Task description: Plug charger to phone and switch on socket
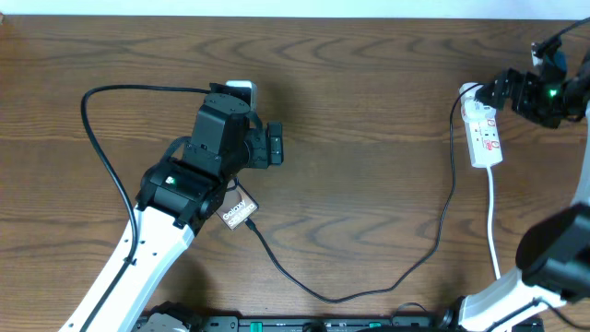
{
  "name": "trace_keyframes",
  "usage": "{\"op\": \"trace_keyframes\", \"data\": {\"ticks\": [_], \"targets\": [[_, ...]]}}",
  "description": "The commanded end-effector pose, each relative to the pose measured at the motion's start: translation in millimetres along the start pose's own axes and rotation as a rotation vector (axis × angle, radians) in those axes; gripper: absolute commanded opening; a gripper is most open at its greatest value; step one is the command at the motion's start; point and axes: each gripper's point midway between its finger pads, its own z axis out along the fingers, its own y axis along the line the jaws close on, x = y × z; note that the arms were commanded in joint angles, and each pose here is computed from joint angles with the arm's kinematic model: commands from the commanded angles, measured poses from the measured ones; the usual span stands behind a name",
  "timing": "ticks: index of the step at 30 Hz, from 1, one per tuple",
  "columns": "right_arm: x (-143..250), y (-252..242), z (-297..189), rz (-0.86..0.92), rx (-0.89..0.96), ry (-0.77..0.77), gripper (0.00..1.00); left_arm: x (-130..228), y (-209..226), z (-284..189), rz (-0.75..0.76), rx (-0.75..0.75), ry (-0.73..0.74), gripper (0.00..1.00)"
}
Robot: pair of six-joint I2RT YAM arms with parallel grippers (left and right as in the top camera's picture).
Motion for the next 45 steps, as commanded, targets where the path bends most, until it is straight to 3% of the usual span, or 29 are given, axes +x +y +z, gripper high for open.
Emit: {"op": "trace_keyframes", "data": {"ticks": [1,10,33,45], "targets": [[-12,-19,15,-0.043,0.006,-0.001,0.99,-6,2,-5,0.014,-0.019,-0.020,0.91],[-16,-66,69,-0.017,0.001,0.034,0.99,-2,4,-5,0.016,-0.027,-0.001,0.92],[1,-76,110,-0.003,-0.008,0.035,0.99,1,5,-4,0.016,-0.030,0.008,0.91],[-2,-59,120,-0.048,-0.019,0.040,0.99,5,6,-2,0.017,-0.034,0.019,0.91]]}}
